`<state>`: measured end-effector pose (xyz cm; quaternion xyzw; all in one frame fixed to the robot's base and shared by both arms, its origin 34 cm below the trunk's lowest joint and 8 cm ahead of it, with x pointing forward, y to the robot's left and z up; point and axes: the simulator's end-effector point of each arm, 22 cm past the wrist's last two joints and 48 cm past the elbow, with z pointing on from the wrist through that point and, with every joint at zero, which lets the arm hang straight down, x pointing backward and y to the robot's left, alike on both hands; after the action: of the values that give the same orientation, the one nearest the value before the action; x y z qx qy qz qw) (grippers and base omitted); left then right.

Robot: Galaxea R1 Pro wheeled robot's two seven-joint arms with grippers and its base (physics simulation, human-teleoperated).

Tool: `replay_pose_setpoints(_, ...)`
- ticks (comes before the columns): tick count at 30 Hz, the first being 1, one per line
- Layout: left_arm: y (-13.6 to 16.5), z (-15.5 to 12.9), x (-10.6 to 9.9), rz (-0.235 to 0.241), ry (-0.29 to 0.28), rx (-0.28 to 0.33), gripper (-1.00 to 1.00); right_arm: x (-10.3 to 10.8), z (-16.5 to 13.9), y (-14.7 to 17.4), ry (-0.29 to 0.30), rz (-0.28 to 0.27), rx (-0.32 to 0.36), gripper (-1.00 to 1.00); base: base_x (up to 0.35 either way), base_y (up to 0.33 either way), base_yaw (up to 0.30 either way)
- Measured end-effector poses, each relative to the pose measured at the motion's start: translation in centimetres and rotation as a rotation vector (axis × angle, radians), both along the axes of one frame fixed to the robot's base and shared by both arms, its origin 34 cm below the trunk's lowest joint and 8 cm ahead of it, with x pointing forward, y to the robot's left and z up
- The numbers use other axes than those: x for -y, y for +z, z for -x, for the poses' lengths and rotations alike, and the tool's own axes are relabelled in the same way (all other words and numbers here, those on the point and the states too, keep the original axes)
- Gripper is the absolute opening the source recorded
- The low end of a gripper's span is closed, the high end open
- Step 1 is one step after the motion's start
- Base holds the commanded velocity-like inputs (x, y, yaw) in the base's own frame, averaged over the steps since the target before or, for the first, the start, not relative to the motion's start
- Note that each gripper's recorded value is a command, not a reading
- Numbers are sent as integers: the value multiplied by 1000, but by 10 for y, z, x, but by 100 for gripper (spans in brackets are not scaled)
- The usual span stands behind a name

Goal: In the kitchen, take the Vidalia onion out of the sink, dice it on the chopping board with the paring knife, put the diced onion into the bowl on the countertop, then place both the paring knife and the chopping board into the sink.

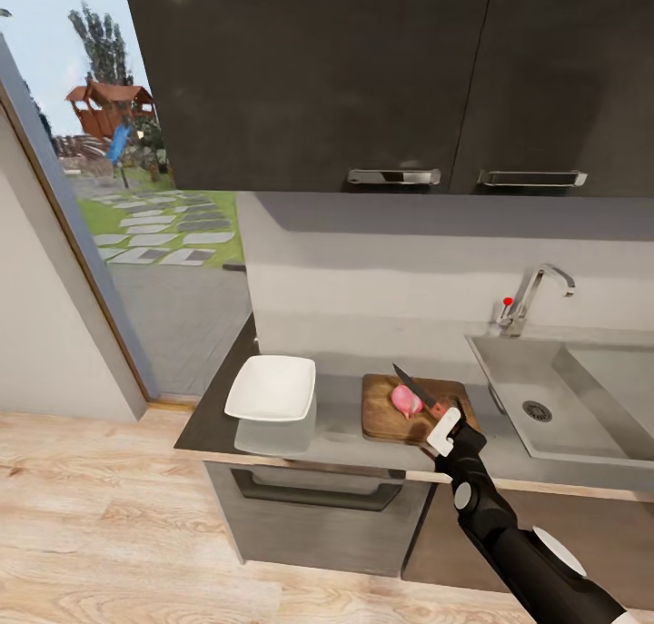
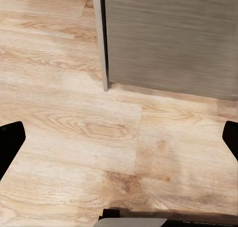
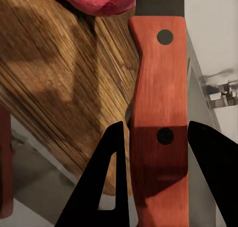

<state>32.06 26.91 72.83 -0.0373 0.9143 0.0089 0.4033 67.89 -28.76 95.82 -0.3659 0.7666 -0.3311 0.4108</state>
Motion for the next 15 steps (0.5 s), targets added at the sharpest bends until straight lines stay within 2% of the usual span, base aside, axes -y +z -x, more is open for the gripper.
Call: replay_pose_setpoints(15, 0, 0, 0, 0, 0, -1, 100, 0, 0, 0, 1, 1, 0, -100, 1, 0, 0)
